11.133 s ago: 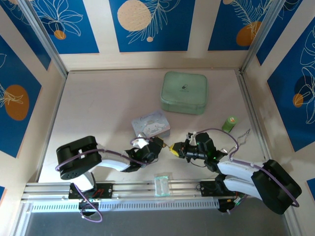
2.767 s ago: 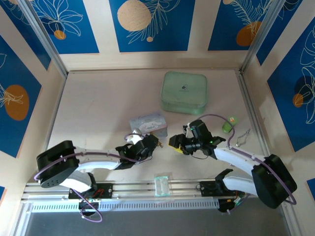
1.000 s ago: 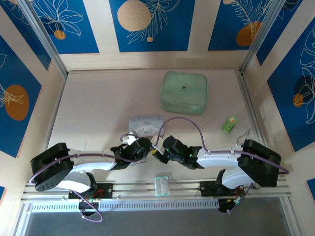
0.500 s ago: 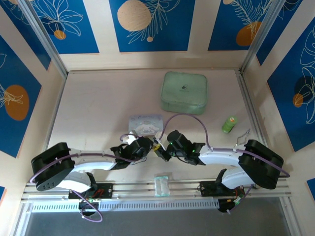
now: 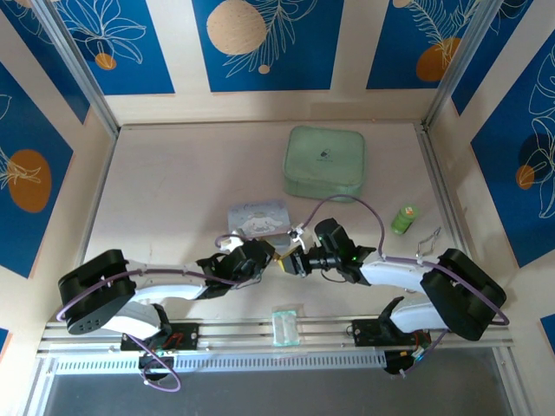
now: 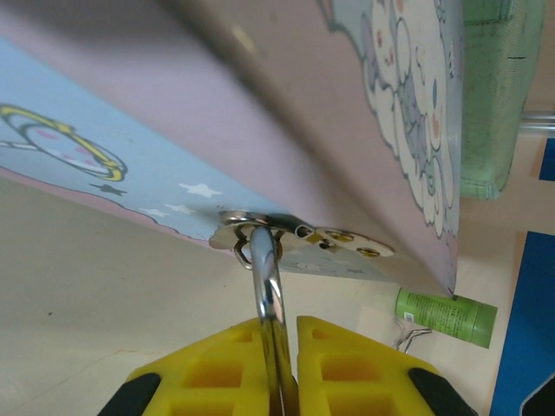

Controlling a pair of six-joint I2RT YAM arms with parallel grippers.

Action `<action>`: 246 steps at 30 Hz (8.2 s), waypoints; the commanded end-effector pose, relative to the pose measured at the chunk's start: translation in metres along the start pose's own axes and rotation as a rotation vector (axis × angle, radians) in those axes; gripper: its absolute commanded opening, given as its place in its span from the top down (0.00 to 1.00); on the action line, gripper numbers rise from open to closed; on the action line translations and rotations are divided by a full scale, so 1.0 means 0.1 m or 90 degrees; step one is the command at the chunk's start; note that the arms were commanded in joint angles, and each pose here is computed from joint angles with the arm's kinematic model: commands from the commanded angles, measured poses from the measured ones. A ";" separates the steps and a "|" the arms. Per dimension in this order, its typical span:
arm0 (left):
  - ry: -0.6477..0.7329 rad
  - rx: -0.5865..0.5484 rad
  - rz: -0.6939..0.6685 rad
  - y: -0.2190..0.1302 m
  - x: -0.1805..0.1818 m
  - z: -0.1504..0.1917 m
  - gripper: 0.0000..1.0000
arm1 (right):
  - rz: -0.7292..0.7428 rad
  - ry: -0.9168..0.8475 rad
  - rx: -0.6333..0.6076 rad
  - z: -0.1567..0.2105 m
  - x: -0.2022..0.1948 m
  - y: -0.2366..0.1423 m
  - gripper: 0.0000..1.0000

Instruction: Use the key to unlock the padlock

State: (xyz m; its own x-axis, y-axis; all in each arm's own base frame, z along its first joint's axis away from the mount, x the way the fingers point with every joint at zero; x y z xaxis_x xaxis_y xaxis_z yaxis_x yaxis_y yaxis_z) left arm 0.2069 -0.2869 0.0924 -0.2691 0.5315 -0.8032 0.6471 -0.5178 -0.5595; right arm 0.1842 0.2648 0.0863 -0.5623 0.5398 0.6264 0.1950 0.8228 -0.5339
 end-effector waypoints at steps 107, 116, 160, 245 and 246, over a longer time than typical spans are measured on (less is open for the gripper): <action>0.008 -0.040 -0.077 0.00 0.37 -0.18 1.00 | 0.148 -0.235 -0.016 0.21 0.10 0.39 0.86; 0.008 -0.005 -0.050 0.11 0.27 -0.05 0.70 | 0.164 -0.248 -0.012 0.21 0.14 0.33 0.81; 0.182 0.088 -0.172 0.12 0.72 0.24 0.80 | 0.143 -0.036 -0.111 -0.05 -0.17 -0.19 0.57; 1.157 0.176 -0.115 -0.35 -0.35 -0.83 0.24 | 0.278 0.247 -0.054 0.20 -0.08 0.29 0.22; 1.166 0.187 -0.111 -0.34 -0.35 -0.81 0.24 | 0.285 0.242 -0.052 0.21 -0.08 0.30 0.22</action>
State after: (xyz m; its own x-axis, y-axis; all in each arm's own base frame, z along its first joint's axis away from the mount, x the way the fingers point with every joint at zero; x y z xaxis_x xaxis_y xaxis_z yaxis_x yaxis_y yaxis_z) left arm 0.2560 -0.2258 0.1539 0.7395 0.6021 0.3009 0.5736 -0.3298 -0.7499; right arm 0.1788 0.2733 0.0504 -0.1137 0.8596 0.4981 0.4228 0.4956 -0.7587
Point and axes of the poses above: each hand's point on the last joint's axis, 136 mm out from that joint toward the fingers, its own y axis out along the fingers, its own x axis along the line the jaws close on, z = x × y, the point moved 2 cm from there along -y, back along the fingers, and after that the axes turned 9 degrees about y, right-handed, at the moved point
